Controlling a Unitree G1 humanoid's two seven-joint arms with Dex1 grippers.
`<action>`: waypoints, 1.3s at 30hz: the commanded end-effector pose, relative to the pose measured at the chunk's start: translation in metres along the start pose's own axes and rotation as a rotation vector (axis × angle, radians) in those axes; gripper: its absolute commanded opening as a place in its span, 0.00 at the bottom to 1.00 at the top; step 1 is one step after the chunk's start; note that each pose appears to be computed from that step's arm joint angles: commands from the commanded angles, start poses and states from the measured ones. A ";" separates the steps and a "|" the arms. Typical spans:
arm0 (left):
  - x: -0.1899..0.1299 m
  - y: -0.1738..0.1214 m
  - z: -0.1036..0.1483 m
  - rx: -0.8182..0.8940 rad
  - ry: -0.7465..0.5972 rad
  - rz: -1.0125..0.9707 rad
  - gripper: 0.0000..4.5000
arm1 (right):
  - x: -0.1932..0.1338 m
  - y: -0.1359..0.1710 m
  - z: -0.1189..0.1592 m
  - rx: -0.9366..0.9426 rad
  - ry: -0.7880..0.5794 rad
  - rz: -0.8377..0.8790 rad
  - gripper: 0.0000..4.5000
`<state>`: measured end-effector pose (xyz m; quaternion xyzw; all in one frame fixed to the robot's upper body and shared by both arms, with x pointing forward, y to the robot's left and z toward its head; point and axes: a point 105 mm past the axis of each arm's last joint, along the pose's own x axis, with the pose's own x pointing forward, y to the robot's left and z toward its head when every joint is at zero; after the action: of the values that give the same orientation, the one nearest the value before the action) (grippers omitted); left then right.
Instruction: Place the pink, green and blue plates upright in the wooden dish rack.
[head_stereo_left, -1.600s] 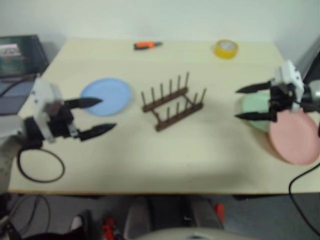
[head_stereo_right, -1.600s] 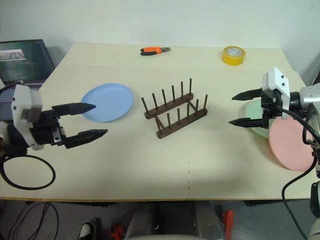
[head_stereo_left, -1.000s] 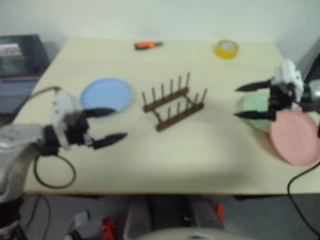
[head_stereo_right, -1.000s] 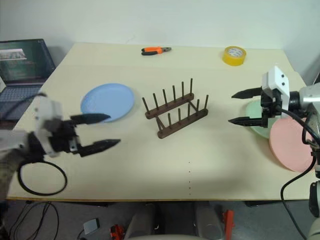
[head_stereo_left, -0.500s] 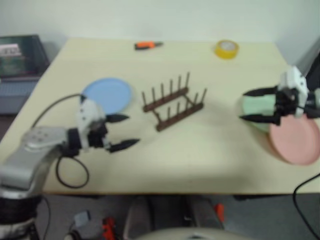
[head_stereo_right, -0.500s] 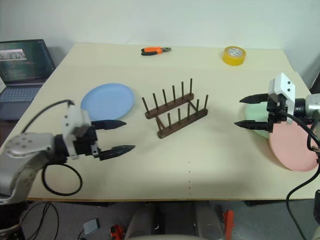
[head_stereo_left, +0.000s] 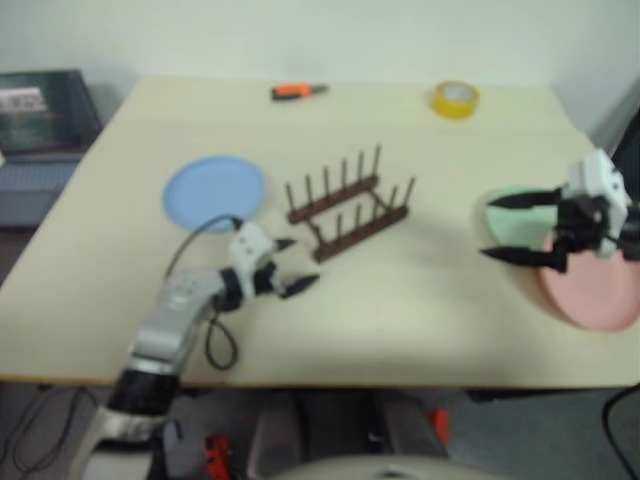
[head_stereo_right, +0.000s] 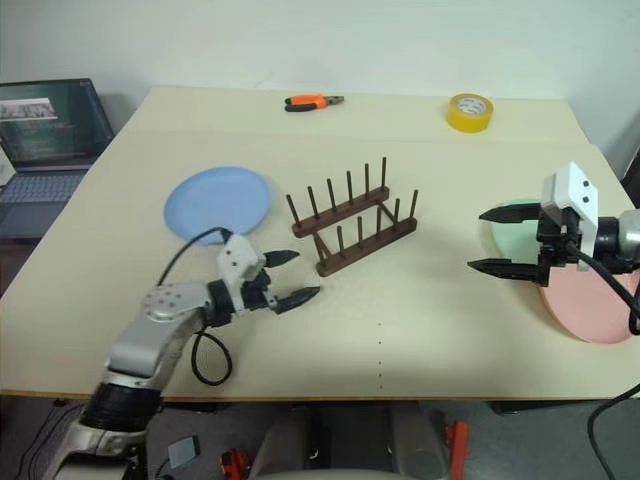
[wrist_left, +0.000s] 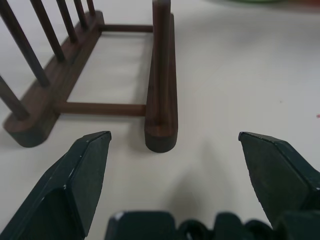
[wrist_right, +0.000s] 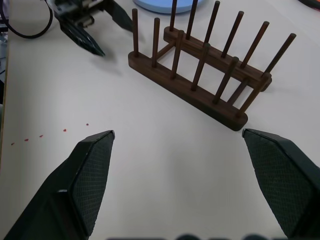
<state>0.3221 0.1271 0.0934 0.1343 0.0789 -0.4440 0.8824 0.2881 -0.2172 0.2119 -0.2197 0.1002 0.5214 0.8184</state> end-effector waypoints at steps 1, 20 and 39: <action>0.012 0.005 0.005 0.047 -0.022 0.010 1.00 | -0.005 0.003 0.014 -0.036 -0.021 -0.022 0.99; 0.067 -0.016 -0.010 0.085 -0.001 -0.074 0.56 | -0.001 0.012 0.016 -0.015 -0.028 -0.048 1.00; 0.058 -0.038 0.013 0.107 -0.057 -0.340 0.22 | -0.008 0.008 0.011 -0.020 -0.007 -0.097 1.00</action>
<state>0.3372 0.0697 0.0743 0.1586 0.0686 -0.5537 0.8146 0.2794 -0.2109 0.2058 -0.2075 0.1070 0.4939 0.8376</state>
